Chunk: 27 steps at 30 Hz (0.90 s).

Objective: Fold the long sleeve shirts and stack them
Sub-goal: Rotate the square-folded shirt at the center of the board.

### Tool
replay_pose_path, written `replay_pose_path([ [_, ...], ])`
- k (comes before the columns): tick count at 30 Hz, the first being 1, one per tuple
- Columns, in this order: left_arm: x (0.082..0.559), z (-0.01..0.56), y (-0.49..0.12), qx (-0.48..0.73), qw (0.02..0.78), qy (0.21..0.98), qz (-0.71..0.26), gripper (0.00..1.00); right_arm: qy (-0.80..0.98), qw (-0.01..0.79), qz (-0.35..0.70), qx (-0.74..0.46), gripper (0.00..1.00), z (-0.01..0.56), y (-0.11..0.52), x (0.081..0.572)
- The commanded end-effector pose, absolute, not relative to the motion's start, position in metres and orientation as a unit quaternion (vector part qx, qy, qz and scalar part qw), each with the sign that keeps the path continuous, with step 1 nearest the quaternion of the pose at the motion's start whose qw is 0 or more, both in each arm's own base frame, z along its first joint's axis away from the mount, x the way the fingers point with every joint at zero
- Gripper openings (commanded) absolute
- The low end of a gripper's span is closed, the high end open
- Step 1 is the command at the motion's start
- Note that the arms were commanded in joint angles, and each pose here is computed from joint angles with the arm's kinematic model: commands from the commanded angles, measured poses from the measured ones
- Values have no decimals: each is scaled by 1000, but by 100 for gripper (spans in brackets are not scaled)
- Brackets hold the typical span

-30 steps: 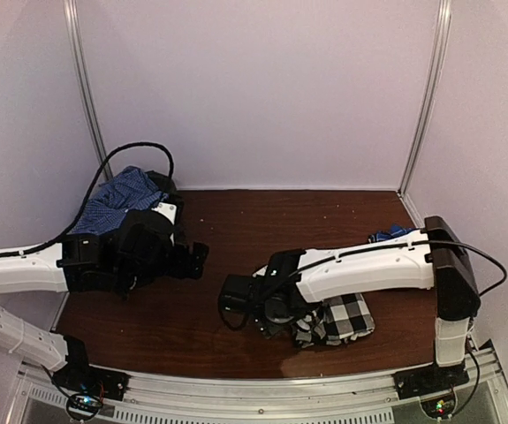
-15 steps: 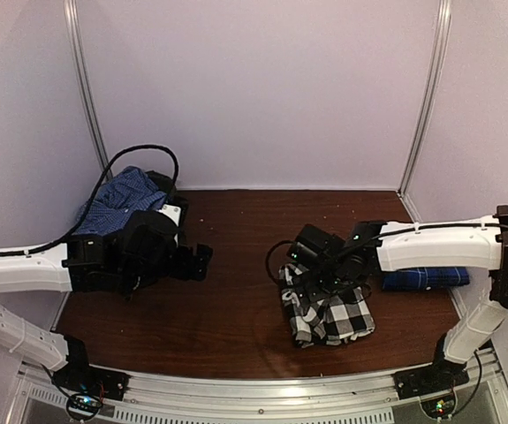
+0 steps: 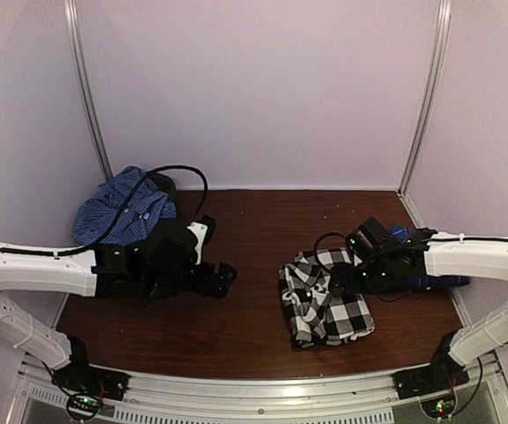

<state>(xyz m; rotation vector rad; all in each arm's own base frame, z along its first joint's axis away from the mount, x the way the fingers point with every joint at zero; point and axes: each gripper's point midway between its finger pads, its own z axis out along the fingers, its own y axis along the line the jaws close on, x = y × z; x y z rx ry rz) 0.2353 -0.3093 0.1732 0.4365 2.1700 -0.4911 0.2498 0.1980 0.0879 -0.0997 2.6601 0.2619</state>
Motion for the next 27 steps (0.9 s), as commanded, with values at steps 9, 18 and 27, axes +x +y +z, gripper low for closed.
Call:
replay_pose_path([
  [9, 241, 168, -339, 188, 409, 864, -226, 98, 962, 177, 205, 29, 98, 53, 188, 200],
  [18, 248, 164, -344, 176, 402, 873, -212, 98, 937, 160, 311, -2, 95, 58, 246, 167],
  [27, 260, 169, -303, 105, 404, 894, -162, 98, 897, 150, 391, -144, 94, 83, 385, 151],
])
